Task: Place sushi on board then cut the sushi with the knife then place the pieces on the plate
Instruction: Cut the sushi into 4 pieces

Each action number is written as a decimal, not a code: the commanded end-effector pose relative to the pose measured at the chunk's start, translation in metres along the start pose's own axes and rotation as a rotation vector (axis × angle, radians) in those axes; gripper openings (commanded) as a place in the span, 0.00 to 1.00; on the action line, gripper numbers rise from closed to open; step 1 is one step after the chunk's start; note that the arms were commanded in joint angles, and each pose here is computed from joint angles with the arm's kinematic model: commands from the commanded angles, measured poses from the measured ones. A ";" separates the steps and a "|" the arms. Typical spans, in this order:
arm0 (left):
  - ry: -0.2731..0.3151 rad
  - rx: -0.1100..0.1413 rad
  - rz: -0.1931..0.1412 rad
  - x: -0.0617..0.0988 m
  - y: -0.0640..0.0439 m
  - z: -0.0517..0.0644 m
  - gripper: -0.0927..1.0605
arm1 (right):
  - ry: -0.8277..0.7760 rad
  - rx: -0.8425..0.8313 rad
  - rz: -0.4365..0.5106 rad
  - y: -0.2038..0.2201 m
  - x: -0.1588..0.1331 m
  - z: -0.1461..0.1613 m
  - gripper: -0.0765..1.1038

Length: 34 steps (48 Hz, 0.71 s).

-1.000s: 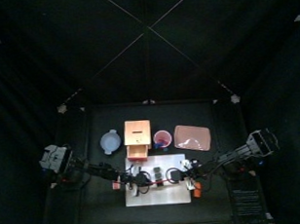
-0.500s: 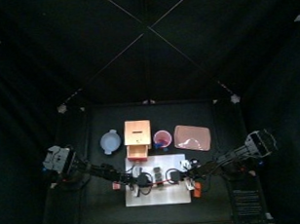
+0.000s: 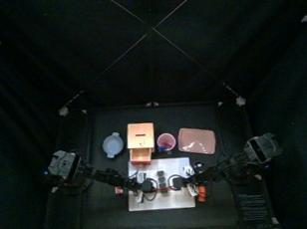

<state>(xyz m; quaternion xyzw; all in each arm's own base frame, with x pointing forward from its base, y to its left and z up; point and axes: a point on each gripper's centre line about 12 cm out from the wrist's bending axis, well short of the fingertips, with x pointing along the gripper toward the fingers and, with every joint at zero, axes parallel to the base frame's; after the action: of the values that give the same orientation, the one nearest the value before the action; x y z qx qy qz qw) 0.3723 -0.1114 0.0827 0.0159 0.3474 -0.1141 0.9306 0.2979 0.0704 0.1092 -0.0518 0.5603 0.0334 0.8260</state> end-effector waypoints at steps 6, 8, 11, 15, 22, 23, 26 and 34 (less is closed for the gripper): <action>-0.085 0.030 -0.045 -0.030 -0.019 0.028 0.36 | -0.026 -0.016 -0.055 -0.012 -0.041 0.005 0.37; -0.116 0.021 -0.040 -0.037 -0.016 0.037 0.37 | -0.034 -0.018 -0.067 -0.014 -0.050 0.006 0.37; -0.174 -0.010 -0.020 -0.049 -0.006 0.052 0.38 | -0.042 -0.016 -0.084 -0.018 -0.064 0.006 0.37; -0.245 -0.066 0.021 -0.063 0.013 0.068 0.43 | -0.045 -0.006 -0.098 -0.022 -0.078 0.002 0.37; -0.324 -0.102 0.068 -0.071 0.033 0.073 0.64 | -0.052 0.039 -0.095 -0.024 -0.093 -0.007 0.37; -0.335 -0.101 0.072 -0.071 0.034 0.072 0.68 | -0.057 0.054 -0.093 -0.025 -0.095 -0.008 0.37; -0.363 -0.102 0.080 -0.071 0.036 0.072 0.76 | -0.065 0.095 -0.083 -0.025 -0.099 -0.011 0.37; -0.481 -0.095 0.100 -0.080 0.042 0.078 0.87 | -0.080 0.291 -0.029 -0.022 -0.116 -0.020 0.37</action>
<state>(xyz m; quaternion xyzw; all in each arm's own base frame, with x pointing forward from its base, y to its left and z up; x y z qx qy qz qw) 0.3705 -0.0651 0.1748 -0.0370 0.1607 -0.0542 0.9848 0.2430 0.0448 0.1973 0.0235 0.5388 -0.0520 0.8405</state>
